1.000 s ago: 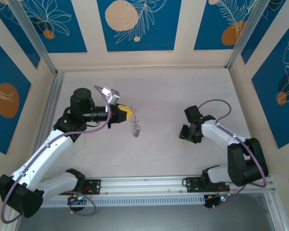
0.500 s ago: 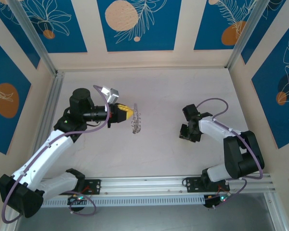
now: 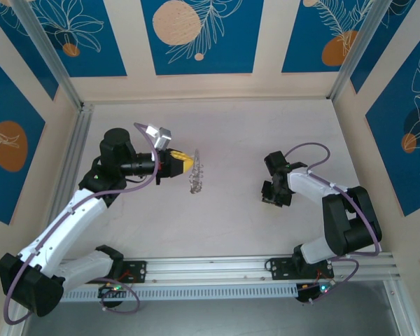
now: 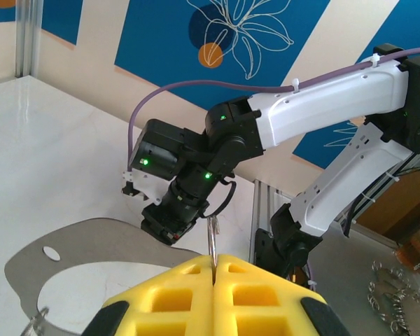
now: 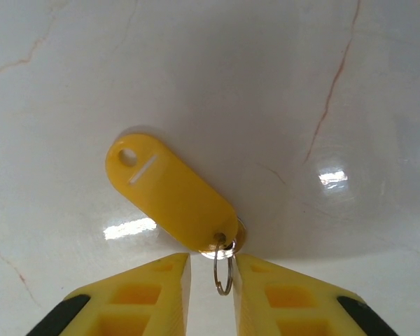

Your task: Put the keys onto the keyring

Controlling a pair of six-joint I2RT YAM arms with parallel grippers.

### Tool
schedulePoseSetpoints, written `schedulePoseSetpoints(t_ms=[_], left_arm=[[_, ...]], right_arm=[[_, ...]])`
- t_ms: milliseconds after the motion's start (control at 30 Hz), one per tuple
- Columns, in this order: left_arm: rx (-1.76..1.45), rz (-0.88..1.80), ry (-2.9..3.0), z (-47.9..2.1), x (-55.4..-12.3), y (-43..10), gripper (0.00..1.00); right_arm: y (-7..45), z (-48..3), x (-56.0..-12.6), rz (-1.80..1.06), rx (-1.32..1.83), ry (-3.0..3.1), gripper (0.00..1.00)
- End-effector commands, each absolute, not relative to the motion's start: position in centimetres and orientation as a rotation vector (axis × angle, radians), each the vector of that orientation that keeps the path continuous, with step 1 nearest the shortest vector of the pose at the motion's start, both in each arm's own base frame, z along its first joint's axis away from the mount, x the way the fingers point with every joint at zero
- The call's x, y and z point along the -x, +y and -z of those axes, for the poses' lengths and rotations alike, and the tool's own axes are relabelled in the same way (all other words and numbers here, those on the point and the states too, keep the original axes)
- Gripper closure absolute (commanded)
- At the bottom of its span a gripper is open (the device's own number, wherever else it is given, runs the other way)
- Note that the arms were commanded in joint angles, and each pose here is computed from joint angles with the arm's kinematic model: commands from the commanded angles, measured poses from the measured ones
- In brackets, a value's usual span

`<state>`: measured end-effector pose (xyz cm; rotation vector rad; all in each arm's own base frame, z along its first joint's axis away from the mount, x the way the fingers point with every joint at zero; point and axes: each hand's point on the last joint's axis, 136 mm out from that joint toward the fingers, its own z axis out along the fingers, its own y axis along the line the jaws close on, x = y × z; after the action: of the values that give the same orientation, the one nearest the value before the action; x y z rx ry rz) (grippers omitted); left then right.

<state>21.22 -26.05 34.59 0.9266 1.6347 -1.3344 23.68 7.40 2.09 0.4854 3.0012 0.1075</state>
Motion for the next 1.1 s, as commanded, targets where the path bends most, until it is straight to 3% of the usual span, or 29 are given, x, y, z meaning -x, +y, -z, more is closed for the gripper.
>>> schedulePoseSetpoints(t_ms=[0, 767, 1067], left_arm=[[-0.936, 1.355, 1.577, -35.6, -21.2, -25.9, 1.00], [-0.919, 1.380, 1.594, -35.2, -21.8, -26.0, 1.00], [-0.941, 1.406, 1.627, -34.3, -22.7, -26.7, 1.00]], right_arm=[[7.5, -2.4, -23.8, -0.110, -0.503, 3.013, 0.79], [7.5, -3.4, -23.6, -0.108, -0.480, 2.955, 1.00], [10.7, -10.3, -22.8, -0.123, -0.005, 2.726, 1.00]])
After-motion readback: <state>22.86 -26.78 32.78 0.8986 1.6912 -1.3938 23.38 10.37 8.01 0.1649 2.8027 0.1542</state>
